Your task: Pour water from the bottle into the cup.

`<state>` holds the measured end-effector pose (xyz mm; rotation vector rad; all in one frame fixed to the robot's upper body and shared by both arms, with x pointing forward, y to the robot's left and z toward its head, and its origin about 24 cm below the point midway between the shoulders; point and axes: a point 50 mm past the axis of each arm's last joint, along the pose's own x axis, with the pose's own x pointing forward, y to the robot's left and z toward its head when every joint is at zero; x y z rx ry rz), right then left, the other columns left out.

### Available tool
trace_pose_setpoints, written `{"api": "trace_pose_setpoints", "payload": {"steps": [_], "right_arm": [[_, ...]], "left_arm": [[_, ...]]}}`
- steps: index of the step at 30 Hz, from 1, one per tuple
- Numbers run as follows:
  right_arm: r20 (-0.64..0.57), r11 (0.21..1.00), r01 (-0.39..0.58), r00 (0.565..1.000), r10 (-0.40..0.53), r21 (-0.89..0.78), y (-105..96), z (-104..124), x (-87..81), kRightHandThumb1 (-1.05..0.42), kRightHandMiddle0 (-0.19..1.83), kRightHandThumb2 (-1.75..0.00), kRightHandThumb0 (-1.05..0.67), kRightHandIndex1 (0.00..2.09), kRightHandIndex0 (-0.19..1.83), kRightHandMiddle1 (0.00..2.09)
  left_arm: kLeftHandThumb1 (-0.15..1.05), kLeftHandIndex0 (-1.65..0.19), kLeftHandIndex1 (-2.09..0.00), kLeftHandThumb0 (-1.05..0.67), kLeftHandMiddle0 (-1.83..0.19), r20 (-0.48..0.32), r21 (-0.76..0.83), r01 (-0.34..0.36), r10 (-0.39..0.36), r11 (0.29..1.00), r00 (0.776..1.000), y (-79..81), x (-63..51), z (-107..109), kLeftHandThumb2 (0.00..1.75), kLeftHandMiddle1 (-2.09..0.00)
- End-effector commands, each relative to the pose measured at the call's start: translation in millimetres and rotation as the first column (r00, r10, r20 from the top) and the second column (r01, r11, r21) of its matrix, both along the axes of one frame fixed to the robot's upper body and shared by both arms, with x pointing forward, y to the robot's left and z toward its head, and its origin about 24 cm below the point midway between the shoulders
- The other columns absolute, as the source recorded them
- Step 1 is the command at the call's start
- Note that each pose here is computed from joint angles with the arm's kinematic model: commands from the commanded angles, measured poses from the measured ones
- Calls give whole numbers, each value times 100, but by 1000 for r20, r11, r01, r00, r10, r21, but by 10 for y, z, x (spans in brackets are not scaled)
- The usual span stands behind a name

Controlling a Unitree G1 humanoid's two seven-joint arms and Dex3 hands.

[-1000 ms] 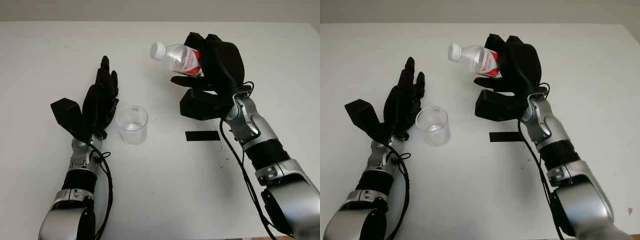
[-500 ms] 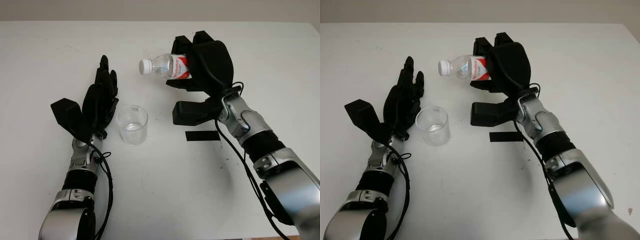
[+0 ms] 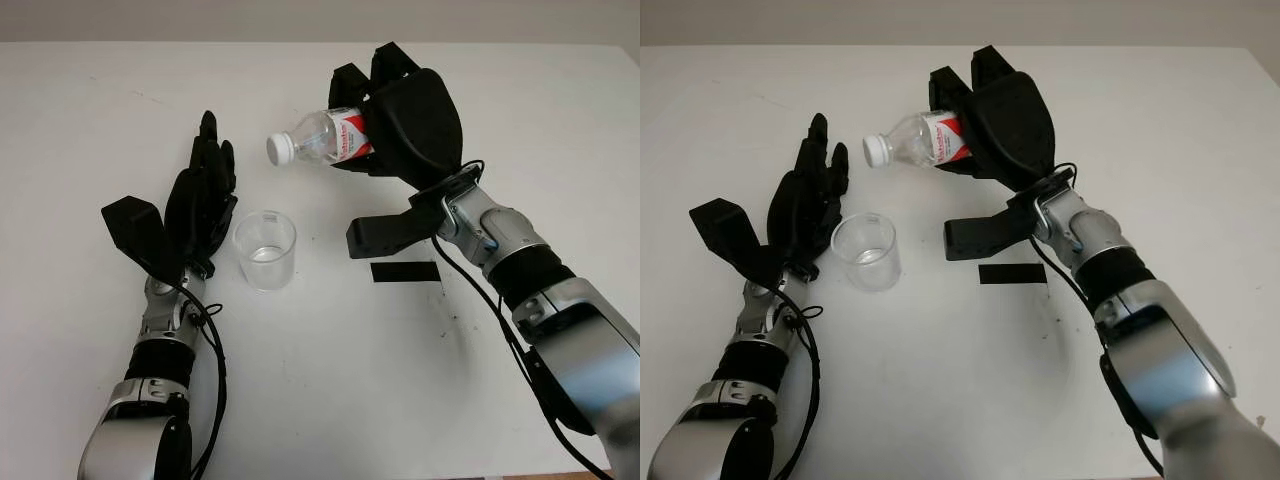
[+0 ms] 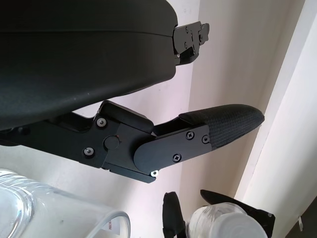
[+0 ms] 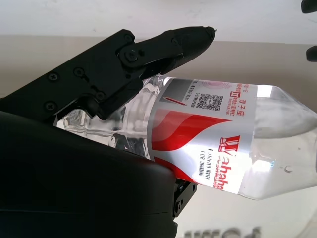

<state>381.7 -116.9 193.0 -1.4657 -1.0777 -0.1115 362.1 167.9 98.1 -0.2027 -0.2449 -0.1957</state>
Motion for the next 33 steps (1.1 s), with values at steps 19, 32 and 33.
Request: {"api": "trace_pose_setpoints", "payload": {"steps": [19,32,33], "right_arm": [[163,989,-71,982,92,-129,72,177,-13,-105,93,-45,-54,209,136,209],[248,976,-84,960,134,-202,74,188,-29,-105,88,-48,-55,209,130,209],[258,974,-82,956,137,-212,72,189,-31,-105,87,-49,-55,209,130,209]], "left_arm": [[105,19,0,-82,19,-31,8,-6,6,1000,1000,-46,-51,-101,76,0],[105,19,0,-82,19,-37,11,-12,13,1000,999,-56,-44,-107,77,0],[105,19,0,-82,19,-35,13,-12,12,1000,999,-57,-44,-106,77,0]]}}
